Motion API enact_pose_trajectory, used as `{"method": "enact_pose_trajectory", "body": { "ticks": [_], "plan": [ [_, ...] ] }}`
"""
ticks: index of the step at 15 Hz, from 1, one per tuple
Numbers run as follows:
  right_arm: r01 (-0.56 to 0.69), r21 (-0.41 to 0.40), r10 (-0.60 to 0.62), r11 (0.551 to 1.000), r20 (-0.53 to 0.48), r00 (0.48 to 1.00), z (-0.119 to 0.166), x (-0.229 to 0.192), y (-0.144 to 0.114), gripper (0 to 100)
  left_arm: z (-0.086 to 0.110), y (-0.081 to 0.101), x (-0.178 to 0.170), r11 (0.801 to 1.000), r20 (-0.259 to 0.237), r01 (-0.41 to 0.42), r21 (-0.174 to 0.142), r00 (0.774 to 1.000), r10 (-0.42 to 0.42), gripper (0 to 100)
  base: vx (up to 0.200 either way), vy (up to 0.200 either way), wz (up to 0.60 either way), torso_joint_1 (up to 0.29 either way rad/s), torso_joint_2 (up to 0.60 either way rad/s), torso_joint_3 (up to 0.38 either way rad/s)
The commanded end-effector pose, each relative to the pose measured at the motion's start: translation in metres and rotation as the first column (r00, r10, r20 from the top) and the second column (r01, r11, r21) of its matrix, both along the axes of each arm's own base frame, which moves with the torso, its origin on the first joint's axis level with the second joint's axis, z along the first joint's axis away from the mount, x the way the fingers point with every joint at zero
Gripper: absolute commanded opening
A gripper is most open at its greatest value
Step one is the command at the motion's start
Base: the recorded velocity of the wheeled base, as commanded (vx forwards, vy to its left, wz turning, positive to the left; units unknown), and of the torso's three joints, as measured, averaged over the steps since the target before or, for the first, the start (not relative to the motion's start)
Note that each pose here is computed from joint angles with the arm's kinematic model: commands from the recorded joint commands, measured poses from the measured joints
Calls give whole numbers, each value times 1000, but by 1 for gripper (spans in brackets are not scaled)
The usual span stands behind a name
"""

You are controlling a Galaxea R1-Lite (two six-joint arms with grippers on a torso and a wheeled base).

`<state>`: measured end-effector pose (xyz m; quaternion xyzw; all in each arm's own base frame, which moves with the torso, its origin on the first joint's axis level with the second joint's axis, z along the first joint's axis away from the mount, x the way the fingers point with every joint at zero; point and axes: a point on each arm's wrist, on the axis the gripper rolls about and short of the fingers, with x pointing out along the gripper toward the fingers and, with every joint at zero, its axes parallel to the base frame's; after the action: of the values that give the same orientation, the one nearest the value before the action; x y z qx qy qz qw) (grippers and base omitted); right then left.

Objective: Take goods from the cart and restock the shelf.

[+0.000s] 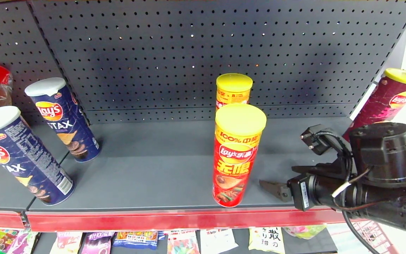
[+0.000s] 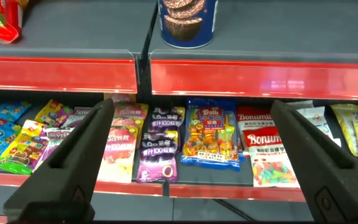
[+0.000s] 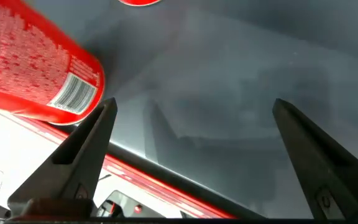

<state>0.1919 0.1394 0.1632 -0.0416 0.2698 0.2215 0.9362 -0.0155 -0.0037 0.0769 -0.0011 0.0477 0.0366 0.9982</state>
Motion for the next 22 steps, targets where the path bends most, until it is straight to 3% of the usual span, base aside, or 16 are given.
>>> {"method": "enact_pose_trajectory", "body": {
  "ticks": [1, 22],
  "plan": [
    [-9, -10, 9, 1000, -7, 1000, -3, 1, 5, 100, 0, 0, 0, 1000, -2, -2, 0, 1000, 2, 100, 0, 0, 0, 0, 0, 0],
    [-48, -25, 48, 999, 4, 999, -2, 2, 27, 100, 0, 0, 0, 1000, -1, 0, 0, 1000, 0, 100, 0, 0, 0, 0, 0, 0]
  ]
}}
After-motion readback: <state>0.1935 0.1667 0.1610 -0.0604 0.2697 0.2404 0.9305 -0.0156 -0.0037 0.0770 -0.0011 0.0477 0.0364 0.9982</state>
